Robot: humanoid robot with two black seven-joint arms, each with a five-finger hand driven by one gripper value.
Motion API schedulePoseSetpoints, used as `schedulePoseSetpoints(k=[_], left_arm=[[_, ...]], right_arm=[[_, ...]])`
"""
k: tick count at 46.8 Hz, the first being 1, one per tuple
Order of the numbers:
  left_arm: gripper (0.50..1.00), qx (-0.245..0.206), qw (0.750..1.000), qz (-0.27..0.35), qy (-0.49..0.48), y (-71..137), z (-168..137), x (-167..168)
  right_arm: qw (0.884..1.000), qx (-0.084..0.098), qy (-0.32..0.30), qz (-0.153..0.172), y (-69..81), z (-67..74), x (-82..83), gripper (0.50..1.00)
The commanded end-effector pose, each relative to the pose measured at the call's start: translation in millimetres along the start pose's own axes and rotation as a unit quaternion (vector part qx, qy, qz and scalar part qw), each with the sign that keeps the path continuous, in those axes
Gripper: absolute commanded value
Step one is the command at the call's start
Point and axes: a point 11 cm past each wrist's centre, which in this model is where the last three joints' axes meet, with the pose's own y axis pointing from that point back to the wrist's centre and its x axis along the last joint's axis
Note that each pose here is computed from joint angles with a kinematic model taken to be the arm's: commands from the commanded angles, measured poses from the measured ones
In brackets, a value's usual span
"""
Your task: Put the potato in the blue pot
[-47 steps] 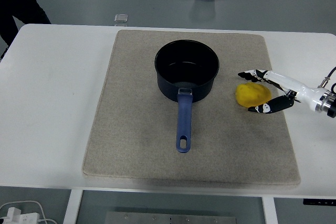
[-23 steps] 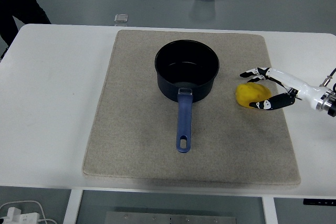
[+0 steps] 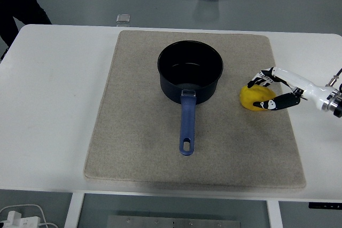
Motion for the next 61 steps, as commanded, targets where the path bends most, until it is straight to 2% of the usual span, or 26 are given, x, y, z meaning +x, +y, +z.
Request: schedulePoseSetpoints(k=[1, 9, 19, 32, 37, 49, 57, 61], left_arm=[[0.996, 0.000, 1.000, 0.000, 0.000, 0.0, 0.0, 0.0], [0.996, 0.000, 1.000, 0.000, 0.000, 0.0, 0.0, 0.0], [0.996, 0.000, 1.000, 0.000, 0.000, 0.0, 0.0, 0.0], [0.996, 0.000, 1.000, 0.000, 0.000, 0.0, 0.0, 0.0], [0.996, 0.000, 1.000, 0.000, 0.000, 0.0, 0.0, 0.0], [0.996, 0.000, 1.000, -0.001, 0.000, 0.0, 0.0, -0.6], [0.996, 0.000, 1.000, -0.001, 0.000, 0.0, 0.0, -0.6], [0.996, 0.001, 1.000, -0.001, 0.000, -0.1, -0.9, -0.6]], right_arm=[[1.000, 0.000, -0.001, 0.000, -0.1, 0.0, -0.2, 0.500], [1.000, 0.014, -0.004, 0.007, -0.9, -4.2, 2.6, 0.500], [1.000, 0.016, -0.008, 0.007, -3.0, -5.2, -0.1, 0.500], [1.000, 0.020, -0.005, 0.015, -1.6, -10.0, 11.0, 0.500], [0.999, 0.032, 0.004, 0.030, -4.0, -23.1, 33.9, 0.500], [0.997, 0.065, 0.010, 0.048, -18.0, -58.7, 70.3, 0.500], [0.995, 0.083, 0.008, 0.047, -30.9, -80.9, 80.7, 0.500], [0.995, 0.097, 0.002, 0.037, -44.1, -94.3, 75.3, 0.500]])
